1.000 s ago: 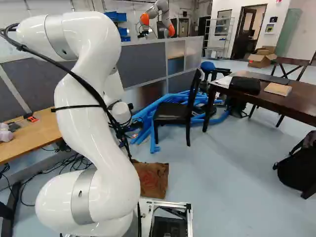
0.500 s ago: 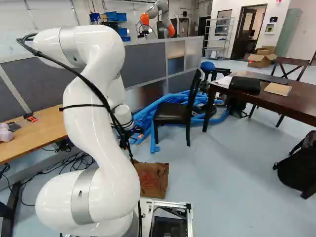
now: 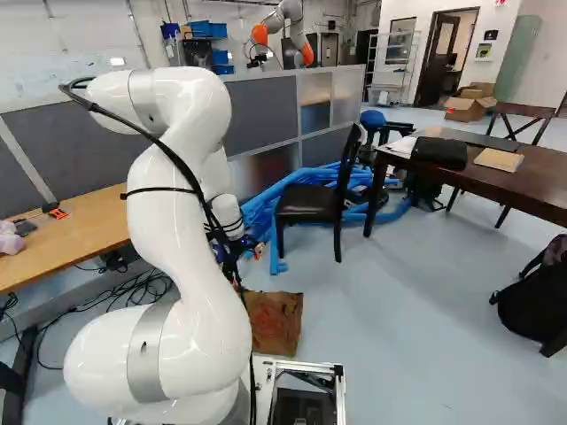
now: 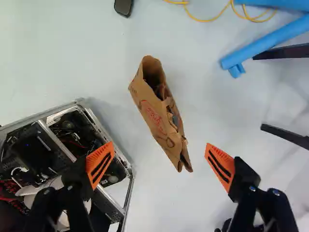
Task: Pick up the bag on the ground and place it on the table
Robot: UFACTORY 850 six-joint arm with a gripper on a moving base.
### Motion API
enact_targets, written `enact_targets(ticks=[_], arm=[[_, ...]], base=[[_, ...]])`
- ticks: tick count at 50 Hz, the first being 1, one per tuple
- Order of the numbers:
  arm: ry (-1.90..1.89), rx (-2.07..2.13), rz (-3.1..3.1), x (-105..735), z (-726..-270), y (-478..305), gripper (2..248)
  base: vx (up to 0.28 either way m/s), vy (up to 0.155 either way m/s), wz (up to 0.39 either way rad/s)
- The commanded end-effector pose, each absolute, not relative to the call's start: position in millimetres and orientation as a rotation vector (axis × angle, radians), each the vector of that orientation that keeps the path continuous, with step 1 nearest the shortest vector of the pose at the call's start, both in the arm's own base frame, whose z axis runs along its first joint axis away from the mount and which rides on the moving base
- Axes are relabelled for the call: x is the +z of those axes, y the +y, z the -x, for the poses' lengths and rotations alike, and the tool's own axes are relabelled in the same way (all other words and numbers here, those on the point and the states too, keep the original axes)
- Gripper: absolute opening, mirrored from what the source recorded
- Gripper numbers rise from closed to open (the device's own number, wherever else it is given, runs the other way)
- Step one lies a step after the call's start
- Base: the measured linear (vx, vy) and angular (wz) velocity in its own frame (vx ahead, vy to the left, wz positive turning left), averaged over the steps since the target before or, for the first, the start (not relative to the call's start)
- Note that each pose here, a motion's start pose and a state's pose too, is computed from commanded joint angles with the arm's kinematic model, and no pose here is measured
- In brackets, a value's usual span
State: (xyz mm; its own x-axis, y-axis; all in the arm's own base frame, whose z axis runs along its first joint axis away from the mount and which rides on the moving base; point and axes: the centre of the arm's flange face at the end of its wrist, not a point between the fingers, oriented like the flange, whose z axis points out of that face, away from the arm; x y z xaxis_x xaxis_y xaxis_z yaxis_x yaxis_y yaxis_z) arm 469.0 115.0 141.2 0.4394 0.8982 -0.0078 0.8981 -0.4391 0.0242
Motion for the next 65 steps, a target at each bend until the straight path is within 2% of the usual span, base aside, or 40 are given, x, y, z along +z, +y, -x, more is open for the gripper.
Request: enact_targets(ticks=[19,65], arm=[[1.587,-0.026,-2.691,112,-485,92,247],[1.581,-0.082,-2.708,42,-509,92,247]], base=[[0.0,0.0,0.0],[0.0,0.0,0.0]])
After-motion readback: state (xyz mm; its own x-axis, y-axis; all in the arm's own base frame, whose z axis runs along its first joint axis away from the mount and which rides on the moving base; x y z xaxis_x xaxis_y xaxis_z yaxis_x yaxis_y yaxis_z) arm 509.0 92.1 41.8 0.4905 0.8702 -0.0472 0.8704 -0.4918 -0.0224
